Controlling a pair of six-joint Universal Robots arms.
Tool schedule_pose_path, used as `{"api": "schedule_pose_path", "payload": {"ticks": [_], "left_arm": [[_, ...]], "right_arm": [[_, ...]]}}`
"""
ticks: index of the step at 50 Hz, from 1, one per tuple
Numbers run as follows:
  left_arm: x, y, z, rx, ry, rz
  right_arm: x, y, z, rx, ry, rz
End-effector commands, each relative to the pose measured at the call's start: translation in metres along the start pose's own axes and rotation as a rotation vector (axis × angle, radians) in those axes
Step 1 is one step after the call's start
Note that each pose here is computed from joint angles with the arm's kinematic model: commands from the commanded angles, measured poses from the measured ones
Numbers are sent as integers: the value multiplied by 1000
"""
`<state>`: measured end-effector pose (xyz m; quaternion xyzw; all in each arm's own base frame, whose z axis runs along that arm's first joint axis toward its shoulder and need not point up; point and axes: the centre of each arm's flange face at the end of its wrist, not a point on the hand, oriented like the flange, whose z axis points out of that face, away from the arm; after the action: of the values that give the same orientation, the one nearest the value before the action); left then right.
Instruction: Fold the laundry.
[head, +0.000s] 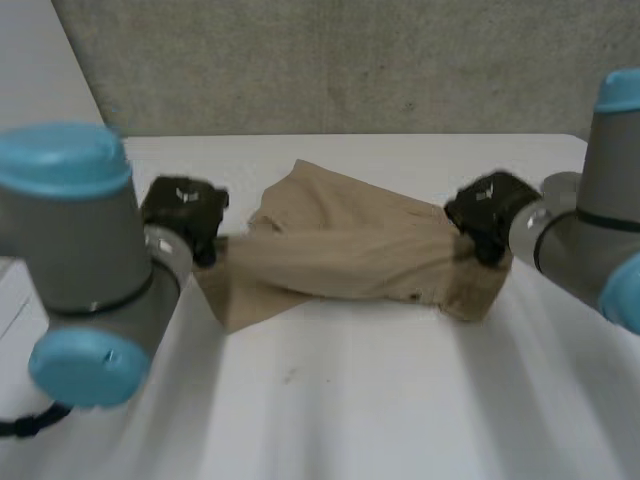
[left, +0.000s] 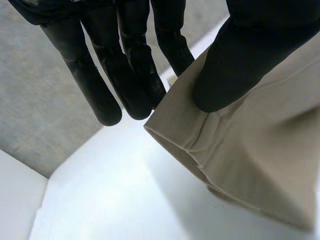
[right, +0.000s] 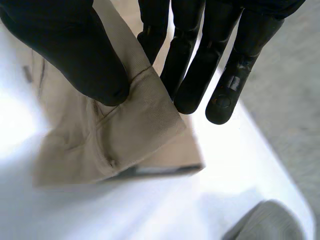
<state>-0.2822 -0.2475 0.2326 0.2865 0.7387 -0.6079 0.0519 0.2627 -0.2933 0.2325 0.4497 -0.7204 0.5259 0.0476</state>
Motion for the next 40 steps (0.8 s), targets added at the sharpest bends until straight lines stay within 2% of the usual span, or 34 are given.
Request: {"api": "schedule_pose_path", "payload": {"ticks": [1,4,12,16,21,26,32,40], "left_arm": [[0,33,-50,-51,93,176],[-9,36,-77,-24,99,282],[-22,39,-148,59,108,460],[-23,38,-173,87,157,473],[-19,35,-174,126,204,470],[-10,36,-137,114,217,458],[7,26,-71,171,190,423],[18,17,20,146,71,393]], "right_arm": [[-20,19,-51,-98,-85,-81],[-30,26,-78,-145,-138,-153],[-43,30,-136,-192,-253,-252],[-47,23,-149,-130,-287,-251],[-45,23,-147,-105,-297,-229],[-40,31,-129,-119,-281,-194],[-42,46,-77,-109,-225,-112],[-28,51,-39,-75,-99,-20]]}}
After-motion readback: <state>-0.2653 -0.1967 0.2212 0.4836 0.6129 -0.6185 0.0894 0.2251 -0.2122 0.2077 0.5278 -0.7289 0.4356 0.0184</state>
